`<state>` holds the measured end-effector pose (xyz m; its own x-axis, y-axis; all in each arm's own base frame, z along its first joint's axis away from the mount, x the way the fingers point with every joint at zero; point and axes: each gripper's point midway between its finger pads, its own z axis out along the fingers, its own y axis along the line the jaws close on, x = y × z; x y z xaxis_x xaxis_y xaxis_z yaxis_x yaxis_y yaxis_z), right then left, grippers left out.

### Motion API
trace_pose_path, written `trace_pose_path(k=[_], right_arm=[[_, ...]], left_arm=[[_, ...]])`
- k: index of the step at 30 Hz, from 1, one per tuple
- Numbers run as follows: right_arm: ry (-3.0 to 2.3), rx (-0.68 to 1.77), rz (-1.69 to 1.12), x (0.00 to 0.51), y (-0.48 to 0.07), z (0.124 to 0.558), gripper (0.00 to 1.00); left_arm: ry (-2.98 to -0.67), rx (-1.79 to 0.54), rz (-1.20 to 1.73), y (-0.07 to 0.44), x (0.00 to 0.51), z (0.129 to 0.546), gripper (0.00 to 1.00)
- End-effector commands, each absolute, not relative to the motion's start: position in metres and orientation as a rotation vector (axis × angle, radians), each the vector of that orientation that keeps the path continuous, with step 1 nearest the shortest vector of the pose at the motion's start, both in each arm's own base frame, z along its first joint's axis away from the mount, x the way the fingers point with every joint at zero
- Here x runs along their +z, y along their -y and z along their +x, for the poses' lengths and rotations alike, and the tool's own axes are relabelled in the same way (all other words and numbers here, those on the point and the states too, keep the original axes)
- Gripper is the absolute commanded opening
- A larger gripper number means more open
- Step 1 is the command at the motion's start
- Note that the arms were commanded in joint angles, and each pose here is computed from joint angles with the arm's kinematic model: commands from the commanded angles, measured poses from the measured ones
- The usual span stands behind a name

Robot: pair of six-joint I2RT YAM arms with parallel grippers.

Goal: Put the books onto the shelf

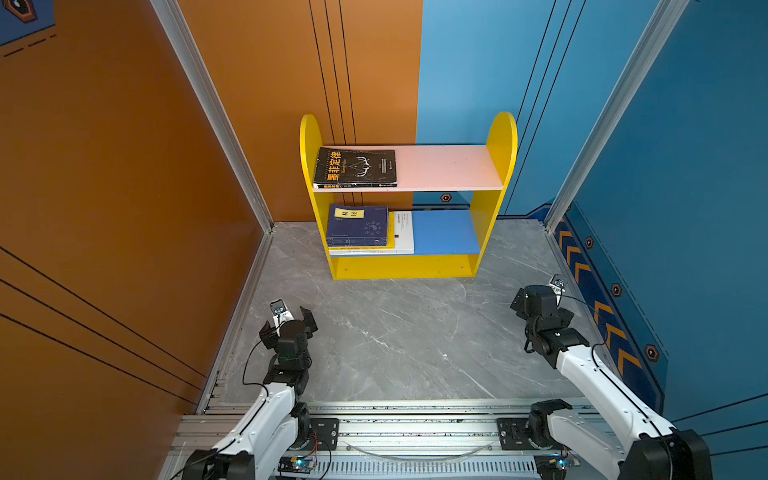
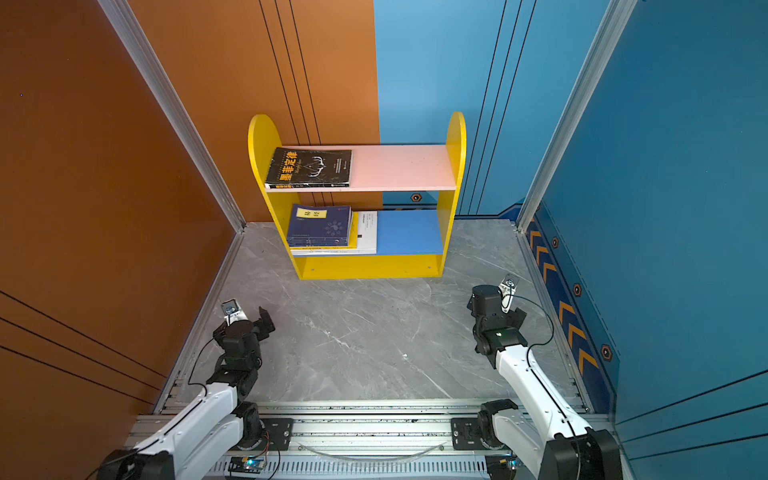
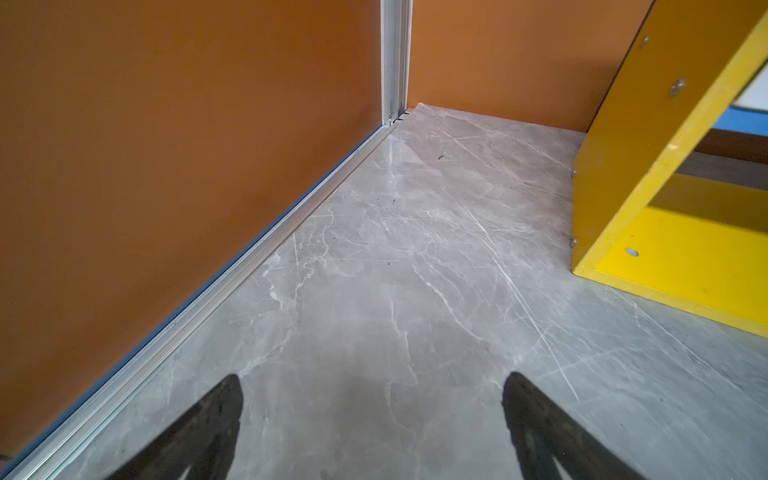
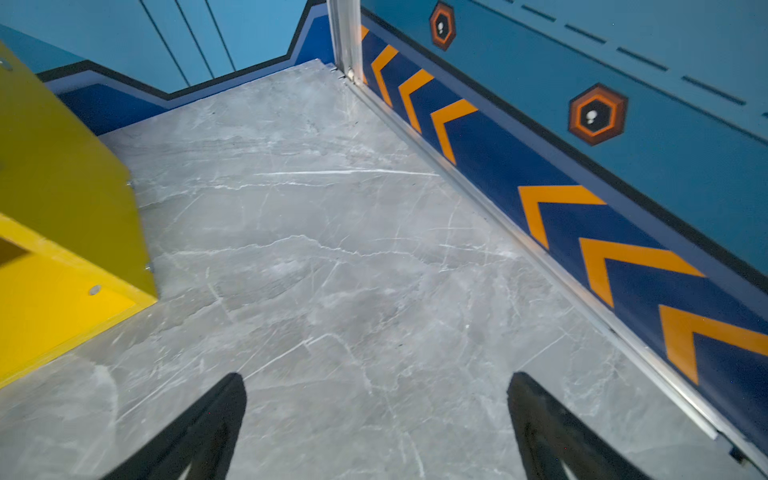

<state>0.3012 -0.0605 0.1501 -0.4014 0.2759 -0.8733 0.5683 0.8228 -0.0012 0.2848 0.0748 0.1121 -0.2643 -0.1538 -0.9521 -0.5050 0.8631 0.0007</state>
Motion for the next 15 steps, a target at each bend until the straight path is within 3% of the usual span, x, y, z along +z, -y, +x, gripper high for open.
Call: trace_pose_path(k=[1, 8, 15], right_arm=[[-1.9, -0.469, 0.604, 0.154, 0.079, 0.308, 1.0], [-1.879, -0.497, 0.482, 0.125, 0.079, 0.336, 1.0], [-1.927, -0.245, 0.483, 0.11, 0.076, 0.376, 1.0]], left_arm=[[-1.745, 0.318, -0.505, -0.072, 0.128, 0.309, 0.98], [-1.806, 0.331, -0.299, -0.049, 0.125, 0.357, 0.98], [-1.791, 0.336, -0.306, -0.049, 0.116, 0.365, 0.98]])
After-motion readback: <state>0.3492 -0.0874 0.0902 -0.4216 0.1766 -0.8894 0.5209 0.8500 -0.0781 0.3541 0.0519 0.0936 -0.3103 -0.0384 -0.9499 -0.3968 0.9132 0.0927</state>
